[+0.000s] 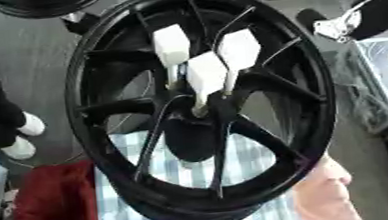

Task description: Pull the pin out of the wheel hub.

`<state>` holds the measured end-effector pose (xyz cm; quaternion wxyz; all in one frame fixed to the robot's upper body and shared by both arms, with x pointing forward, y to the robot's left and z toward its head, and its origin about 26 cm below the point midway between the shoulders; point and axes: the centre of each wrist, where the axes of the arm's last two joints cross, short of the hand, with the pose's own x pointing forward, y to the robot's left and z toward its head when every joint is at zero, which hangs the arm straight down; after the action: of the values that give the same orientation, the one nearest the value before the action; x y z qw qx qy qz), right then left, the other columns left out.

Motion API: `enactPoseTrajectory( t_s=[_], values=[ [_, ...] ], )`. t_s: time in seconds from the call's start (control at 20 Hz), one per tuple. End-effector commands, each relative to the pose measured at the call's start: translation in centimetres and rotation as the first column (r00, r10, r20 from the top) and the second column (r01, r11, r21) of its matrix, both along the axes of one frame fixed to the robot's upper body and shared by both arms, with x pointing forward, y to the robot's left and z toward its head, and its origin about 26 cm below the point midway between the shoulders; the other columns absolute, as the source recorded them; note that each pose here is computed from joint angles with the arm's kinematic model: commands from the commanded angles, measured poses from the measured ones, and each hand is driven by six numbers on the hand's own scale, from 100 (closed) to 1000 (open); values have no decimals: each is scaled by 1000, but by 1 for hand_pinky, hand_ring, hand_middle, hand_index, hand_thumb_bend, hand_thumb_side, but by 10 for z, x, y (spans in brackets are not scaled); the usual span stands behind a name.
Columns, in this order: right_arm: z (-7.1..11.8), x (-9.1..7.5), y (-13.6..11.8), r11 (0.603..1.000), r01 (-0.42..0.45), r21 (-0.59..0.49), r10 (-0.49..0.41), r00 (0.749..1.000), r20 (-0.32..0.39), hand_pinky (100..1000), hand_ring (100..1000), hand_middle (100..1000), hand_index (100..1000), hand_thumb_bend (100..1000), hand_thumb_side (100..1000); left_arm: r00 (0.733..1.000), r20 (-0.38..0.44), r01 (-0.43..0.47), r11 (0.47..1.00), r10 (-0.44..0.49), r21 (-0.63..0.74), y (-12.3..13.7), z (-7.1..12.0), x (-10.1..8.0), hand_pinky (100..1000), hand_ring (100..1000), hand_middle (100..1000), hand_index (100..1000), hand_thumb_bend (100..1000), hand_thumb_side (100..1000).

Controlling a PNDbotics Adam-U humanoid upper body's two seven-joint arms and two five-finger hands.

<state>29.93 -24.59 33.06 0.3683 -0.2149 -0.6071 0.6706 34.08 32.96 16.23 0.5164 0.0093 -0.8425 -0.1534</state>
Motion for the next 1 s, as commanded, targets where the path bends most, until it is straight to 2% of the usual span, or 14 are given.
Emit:
enactPoseTrajectory(
  t_s=[0.05, 0.3, 0.65, 1.0],
  values=[
    [10, -5, 3, 999, -13, -29, 14, 1000, 18, 822, 792, 758, 868, 100, 290, 1000, 25, 8, 1000, -8, 18, 1, 12, 1, 796, 726, 719, 769, 103, 725],
    [11, -4, 8, 999, -20, -46, 20, 1000, 2, 814, 766, 729, 864, 100, 315, 1000, 24, 16, 1000, -16, 13, -1, 12, 2, 797, 726, 717, 767, 105, 728],
    [10, -4, 13, 998, -23, -53, 23, 1000, -5, 846, 810, 762, 895, 100, 315, 999, 20, 27, 1000, -28, 12, -4, 13, 3, 796, 724, 711, 762, 107, 733],
    [11, -4, 16, 994, -55, -90, 57, 998, 18, 870, 831, 793, 915, 100, 380, 999, 22, 46, 999, -46, 5, -11, 15, 6, 796, 721, 708, 759, 108, 733]
  ],
)
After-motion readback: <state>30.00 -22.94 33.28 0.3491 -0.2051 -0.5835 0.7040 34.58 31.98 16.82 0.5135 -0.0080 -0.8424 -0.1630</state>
